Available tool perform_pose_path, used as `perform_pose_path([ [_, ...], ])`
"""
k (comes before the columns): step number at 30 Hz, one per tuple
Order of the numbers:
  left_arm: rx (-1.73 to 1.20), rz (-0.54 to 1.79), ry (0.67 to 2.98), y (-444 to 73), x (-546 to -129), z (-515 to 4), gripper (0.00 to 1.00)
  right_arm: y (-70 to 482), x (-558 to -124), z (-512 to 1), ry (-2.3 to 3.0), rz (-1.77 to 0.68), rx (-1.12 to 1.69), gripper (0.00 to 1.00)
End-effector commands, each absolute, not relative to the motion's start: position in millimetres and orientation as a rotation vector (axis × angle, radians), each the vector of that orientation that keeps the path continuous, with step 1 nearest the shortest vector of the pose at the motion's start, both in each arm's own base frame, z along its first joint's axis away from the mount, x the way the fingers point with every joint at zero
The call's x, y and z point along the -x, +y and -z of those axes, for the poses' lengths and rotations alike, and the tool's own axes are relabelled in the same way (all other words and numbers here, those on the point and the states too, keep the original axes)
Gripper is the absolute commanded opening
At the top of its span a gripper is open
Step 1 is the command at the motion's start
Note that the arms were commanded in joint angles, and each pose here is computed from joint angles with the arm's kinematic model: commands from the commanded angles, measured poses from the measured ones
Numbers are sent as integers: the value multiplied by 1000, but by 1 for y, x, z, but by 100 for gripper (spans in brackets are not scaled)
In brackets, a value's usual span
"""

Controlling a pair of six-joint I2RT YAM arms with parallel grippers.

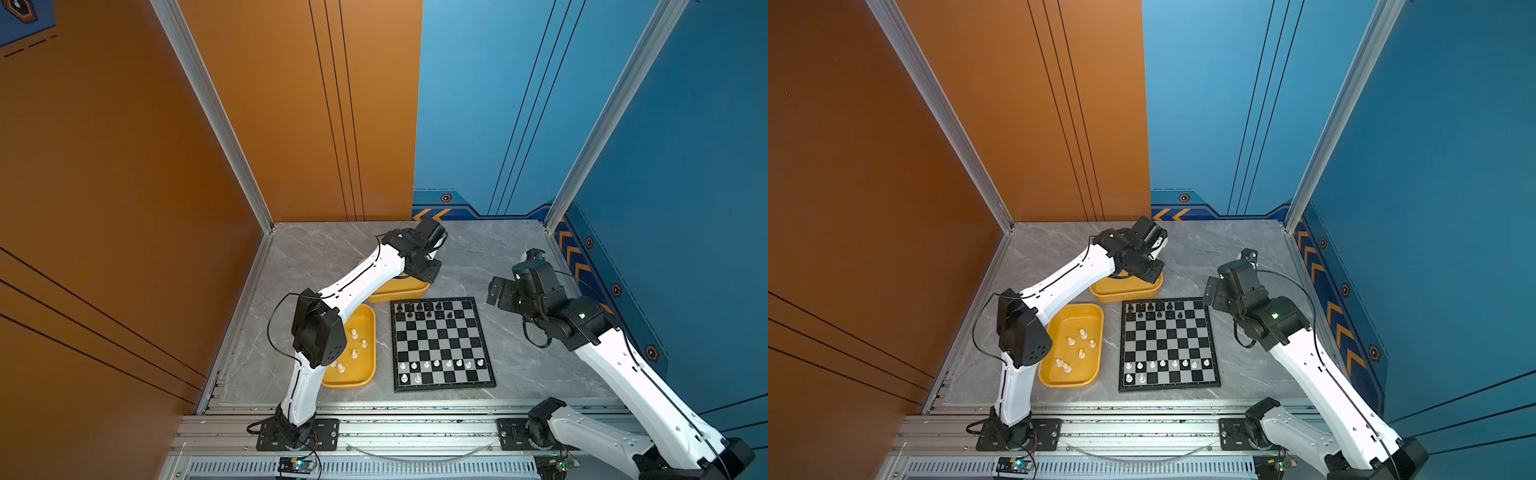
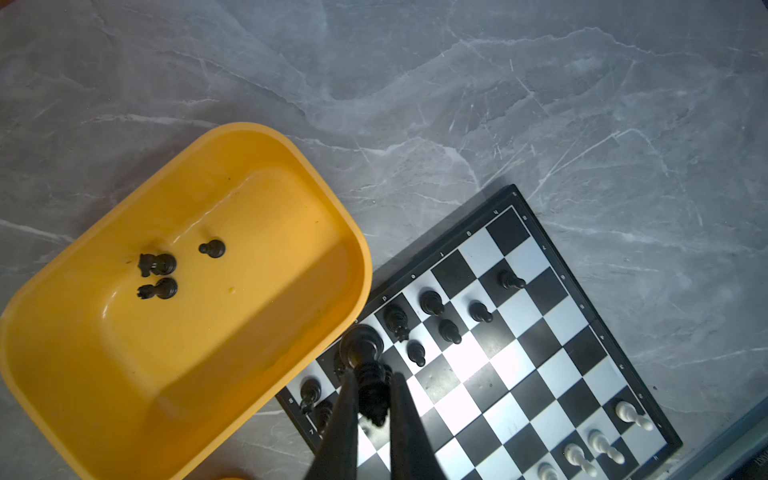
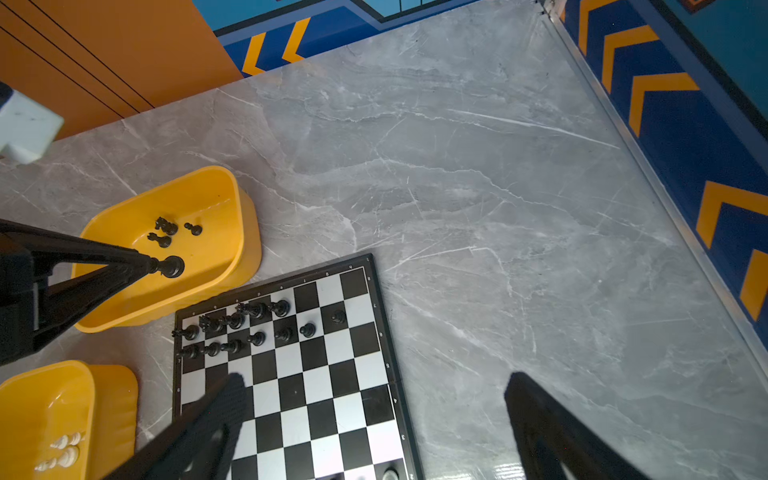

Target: Set up the chess pieces on the board

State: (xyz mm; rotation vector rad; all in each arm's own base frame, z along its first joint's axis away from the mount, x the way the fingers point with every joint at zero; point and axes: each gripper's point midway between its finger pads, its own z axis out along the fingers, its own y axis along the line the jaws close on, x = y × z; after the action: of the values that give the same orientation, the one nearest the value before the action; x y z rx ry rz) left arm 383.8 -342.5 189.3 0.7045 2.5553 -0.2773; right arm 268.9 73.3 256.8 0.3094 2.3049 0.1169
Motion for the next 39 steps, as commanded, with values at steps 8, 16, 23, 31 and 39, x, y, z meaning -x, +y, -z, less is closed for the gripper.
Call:
perform_pose_path([
  [8, -702, 296, 2548, -354, -371, -199, 0, 57, -247, -243, 2337, -53, -333, 100],
  [16, -699, 287, 2546, -353, -368, -200, 0, 63, -252, -234, 2376, -46, -306, 100],
  [23, -702, 296, 2550, -355, -365, -200, 0, 64, -255, -231, 2393, -43, -309, 100],
  [31, -740, 320, 2557, -371, -361, -190, 0, 64, -256, -227, 2411, -47, -310, 100],
  [39, -746, 323, 2553, -375, -363, -190, 0, 66, -260, -222, 2441, -53, -300, 93],
])
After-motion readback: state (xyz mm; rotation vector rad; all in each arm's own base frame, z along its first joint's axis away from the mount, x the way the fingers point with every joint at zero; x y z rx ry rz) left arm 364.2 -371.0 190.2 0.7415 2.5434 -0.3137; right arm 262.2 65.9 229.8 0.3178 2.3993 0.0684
